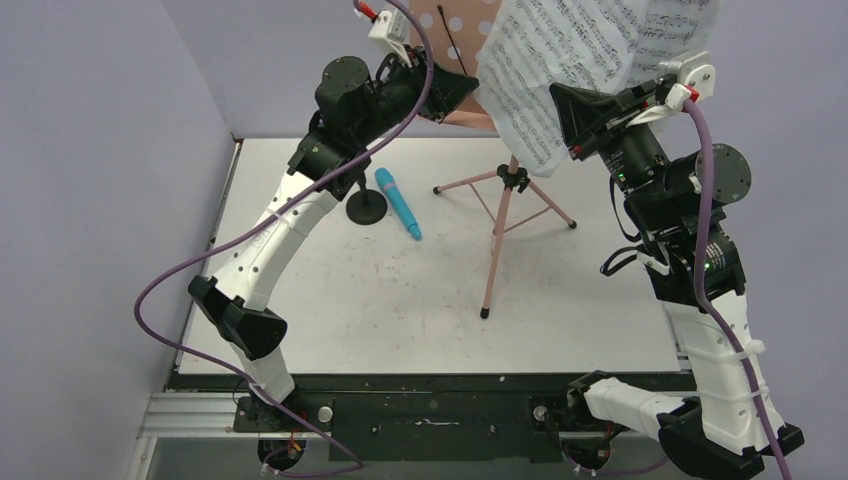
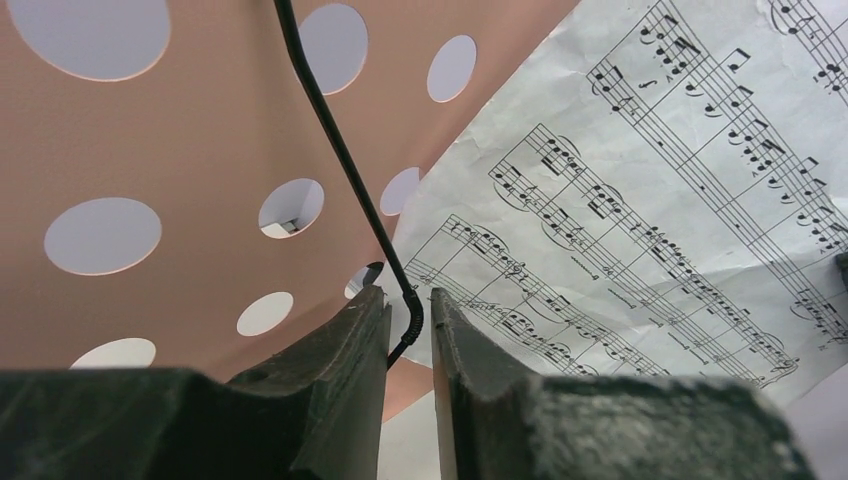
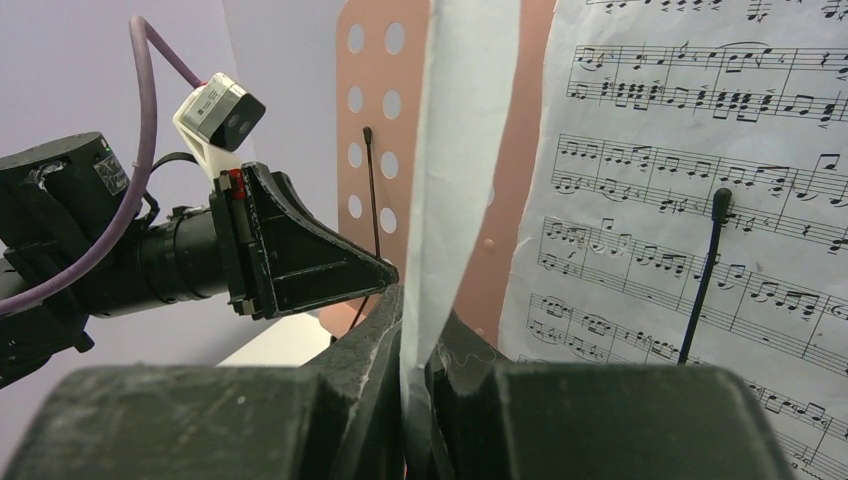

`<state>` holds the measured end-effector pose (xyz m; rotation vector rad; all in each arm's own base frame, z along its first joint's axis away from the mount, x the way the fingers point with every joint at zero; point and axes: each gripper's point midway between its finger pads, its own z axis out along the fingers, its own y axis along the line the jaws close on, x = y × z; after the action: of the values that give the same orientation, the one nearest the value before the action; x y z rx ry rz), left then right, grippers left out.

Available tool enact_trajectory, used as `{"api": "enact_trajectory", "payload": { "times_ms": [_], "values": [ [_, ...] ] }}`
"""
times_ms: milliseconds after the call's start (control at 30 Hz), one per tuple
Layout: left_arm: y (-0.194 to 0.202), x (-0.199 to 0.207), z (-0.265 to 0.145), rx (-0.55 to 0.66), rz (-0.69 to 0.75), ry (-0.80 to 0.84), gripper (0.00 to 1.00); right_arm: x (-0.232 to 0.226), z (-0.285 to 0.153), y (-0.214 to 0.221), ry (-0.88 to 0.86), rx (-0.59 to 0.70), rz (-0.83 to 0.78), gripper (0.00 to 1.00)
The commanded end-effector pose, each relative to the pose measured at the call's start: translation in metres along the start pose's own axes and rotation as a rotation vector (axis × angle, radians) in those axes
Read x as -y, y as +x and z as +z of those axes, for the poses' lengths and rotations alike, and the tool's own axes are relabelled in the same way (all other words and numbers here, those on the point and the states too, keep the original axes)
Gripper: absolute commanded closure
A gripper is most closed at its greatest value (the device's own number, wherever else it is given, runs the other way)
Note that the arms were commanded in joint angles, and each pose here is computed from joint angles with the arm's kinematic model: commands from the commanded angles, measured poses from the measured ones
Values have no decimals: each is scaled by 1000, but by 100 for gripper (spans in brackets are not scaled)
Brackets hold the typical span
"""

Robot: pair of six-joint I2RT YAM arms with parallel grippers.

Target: Set up the instrument practice props

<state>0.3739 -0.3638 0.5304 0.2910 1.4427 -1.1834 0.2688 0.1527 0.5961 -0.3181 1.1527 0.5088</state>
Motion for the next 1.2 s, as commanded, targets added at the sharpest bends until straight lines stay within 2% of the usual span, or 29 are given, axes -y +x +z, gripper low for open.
{"api": "enact_trajectory", "payload": {
  "times_ms": [0, 233, 533, 800, 1167],
  "values": [
    [-31, 21, -12, 81, 24, 48, 83, -3, 2, -22, -8, 73, -15, 95],
    [-33, 23, -14, 84, 37, 55, 100, 0, 6, -21, 0, 69, -23, 95],
    [-28, 24, -16, 95, 61, 80, 100, 6, 18, -15, 29, 65, -29, 95],
    [-37, 35, -24, 190, 131, 148, 100, 11, 33, -4, 46, 41, -34, 95],
    [-35, 35, -27, 203, 172, 142, 100, 16, 52, 4, 56, 29, -46, 95]
  ]
}}
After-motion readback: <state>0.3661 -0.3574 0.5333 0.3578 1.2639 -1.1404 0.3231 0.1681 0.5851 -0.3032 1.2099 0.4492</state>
